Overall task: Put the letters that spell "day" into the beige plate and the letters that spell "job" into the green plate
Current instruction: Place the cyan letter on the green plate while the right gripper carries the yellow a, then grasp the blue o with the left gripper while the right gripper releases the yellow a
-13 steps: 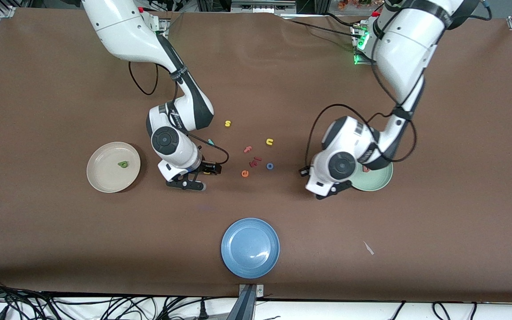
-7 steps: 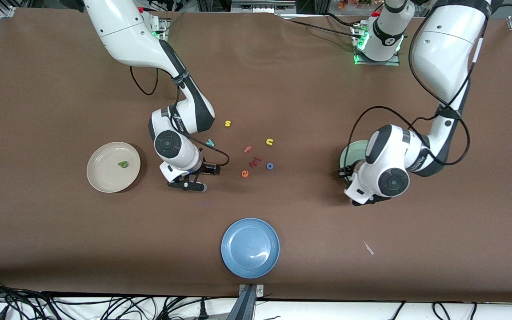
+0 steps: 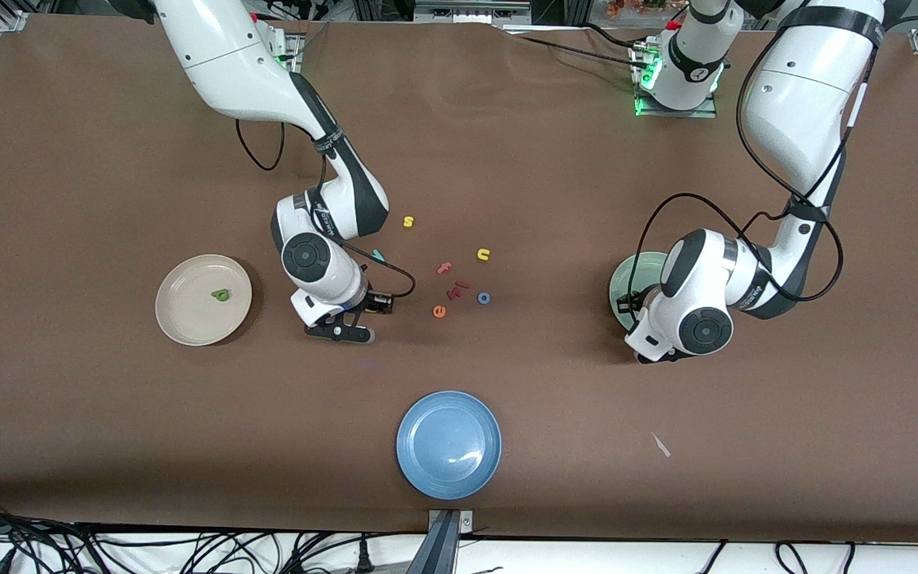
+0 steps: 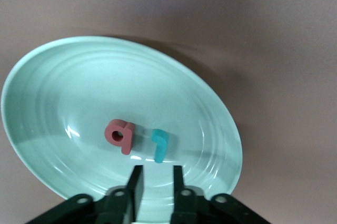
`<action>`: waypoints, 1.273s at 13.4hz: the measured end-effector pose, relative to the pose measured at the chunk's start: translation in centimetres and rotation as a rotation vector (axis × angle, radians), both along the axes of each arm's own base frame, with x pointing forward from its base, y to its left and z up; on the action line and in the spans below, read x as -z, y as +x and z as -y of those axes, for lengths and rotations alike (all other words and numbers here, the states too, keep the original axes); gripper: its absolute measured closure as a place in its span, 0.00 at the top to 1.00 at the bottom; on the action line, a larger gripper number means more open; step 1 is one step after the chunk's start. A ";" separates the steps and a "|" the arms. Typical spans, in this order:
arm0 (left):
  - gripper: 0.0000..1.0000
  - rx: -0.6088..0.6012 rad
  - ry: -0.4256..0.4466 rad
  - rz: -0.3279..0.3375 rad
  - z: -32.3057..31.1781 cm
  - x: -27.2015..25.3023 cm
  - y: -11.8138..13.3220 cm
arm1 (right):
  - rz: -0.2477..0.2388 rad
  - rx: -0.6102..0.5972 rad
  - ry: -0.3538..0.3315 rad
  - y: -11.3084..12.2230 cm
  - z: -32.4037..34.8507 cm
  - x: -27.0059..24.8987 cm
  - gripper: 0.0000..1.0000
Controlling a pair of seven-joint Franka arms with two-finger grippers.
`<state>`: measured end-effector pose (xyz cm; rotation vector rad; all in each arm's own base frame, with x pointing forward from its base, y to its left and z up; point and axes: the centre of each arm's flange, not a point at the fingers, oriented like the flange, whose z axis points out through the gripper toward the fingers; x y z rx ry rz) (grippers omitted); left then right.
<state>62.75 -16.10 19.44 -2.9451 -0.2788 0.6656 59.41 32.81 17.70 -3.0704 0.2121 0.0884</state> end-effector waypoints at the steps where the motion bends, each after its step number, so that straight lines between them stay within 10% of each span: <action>1: 0.45 -0.001 -0.001 0.003 0.0 -0.1 0.1 | 0.001 0.000 0.000 0.0 0.0 0.0 0.55; 4: 0.75 -0.051 -0.036 0.020 1.0 -1.4 0.7 | 0.005 0.002 0.001 0.2 0.0 -0.2 0.29; 7: 1.00 -0.158 -0.093 0.036 4.2 -3.7 1.2 | 0.006 0.002 0.002 0.2 0.0 -0.3 0.28; 17: 1.00 -0.499 0.015 0.300 24.8 -2.0 -3.4 | -0.051 -0.245 -0.082 3.6 10.3 -5.7 0.28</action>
